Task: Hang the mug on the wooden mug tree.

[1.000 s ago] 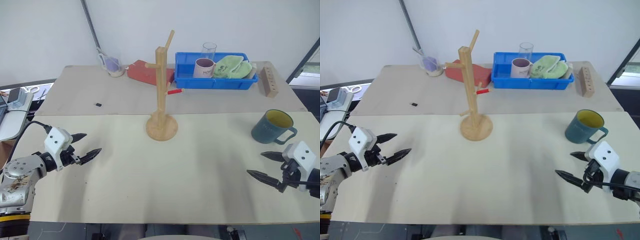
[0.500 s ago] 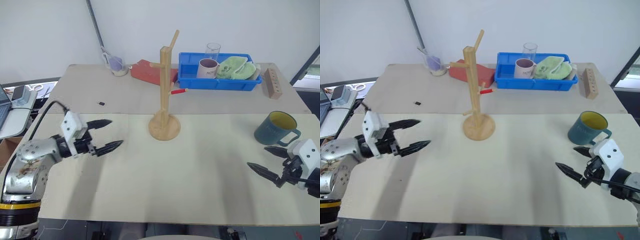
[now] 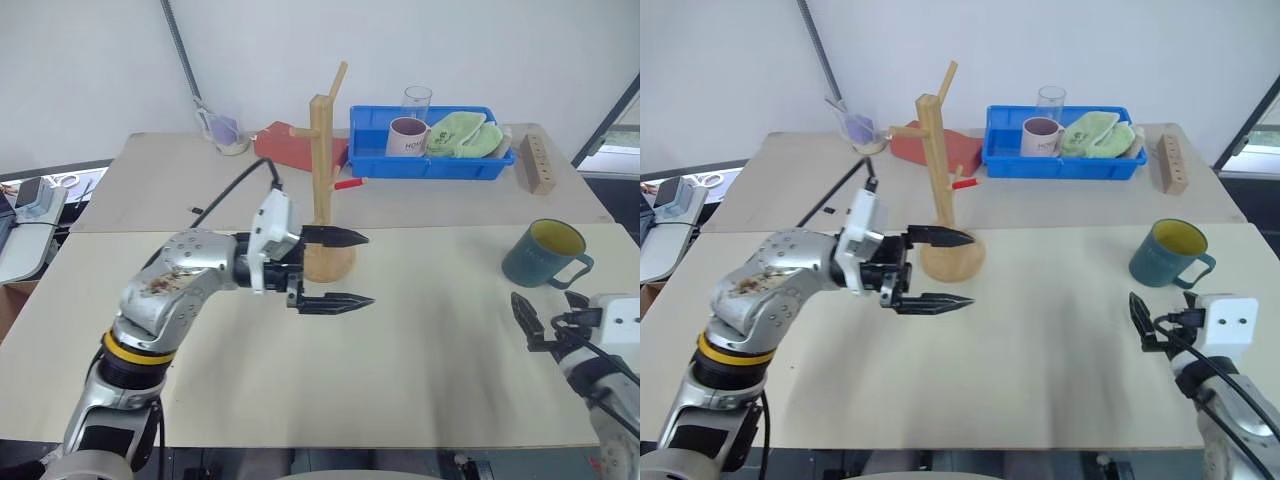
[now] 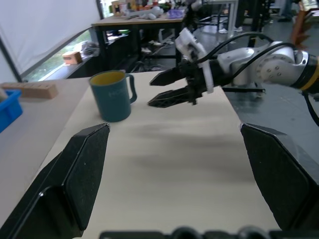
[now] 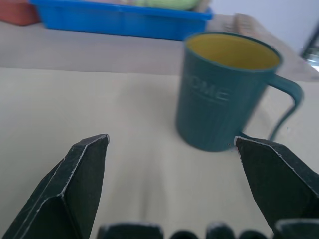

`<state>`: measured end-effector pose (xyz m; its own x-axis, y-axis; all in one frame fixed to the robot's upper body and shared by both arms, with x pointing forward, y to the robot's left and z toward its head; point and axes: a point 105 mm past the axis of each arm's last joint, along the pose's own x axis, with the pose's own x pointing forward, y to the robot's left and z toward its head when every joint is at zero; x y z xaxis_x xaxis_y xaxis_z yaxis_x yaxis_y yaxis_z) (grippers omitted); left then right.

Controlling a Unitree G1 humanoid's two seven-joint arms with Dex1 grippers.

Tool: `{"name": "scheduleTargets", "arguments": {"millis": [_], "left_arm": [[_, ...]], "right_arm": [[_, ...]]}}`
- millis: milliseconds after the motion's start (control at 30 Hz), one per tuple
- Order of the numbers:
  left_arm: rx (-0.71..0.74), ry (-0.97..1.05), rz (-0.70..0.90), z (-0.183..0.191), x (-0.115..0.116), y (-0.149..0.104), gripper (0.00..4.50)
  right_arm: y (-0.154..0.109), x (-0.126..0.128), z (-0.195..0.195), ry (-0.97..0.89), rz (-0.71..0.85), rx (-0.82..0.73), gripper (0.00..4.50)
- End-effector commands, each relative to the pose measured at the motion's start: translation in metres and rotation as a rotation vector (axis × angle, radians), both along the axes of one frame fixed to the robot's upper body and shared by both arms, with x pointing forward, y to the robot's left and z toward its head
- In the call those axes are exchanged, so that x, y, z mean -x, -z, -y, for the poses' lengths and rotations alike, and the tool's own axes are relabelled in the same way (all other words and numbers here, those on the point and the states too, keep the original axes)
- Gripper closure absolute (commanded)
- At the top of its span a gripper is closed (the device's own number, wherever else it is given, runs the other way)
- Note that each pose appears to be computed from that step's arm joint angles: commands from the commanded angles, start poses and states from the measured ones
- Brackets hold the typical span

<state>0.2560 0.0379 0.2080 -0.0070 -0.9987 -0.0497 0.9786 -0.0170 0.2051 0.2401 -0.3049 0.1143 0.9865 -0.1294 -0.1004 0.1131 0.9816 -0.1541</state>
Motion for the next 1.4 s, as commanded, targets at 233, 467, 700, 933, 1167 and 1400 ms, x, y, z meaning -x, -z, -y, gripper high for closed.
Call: {"name": "scheduleTargets", "arguments": {"millis": [233, 467, 700, 933, 1167, 1400], "left_arm": [[0.005, 0.029, 0.068, 0.005, 0.002, -0.003, 0.00], [0.000, 0.043, 0.070, 0.007, 0.005, 0.001, 0.00], [-0.002, 0.036, 0.071, 0.006, 0.004, -0.001, 0.00], [-0.005, 0.036, 0.080, 0.008, 0.002, -0.004, 0.00], [-0.010, 0.033, 0.086, 0.010, 0.001, -0.007, 0.00], [-0.019, 0.022, 0.093, 0.008, 0.000, -0.008, 0.00]], "right_arm": [[-0.011, -0.007, 0.048, 0.254, 0.054, 0.012, 0.03], [-0.015, -0.015, 0.064, 0.333, 0.074, -0.019, 0.03], [-0.018, -0.023, 0.077, 0.385, 0.063, -0.009, 0.03], [-0.016, -0.031, 0.087, 0.411, 0.055, -0.031, 0.03], [-0.010, -0.040, 0.094, 0.406, 0.055, -0.068, 0.03], [-0.005, -0.051, 0.092, 0.383, 0.058, -0.113, 1.47]]}}
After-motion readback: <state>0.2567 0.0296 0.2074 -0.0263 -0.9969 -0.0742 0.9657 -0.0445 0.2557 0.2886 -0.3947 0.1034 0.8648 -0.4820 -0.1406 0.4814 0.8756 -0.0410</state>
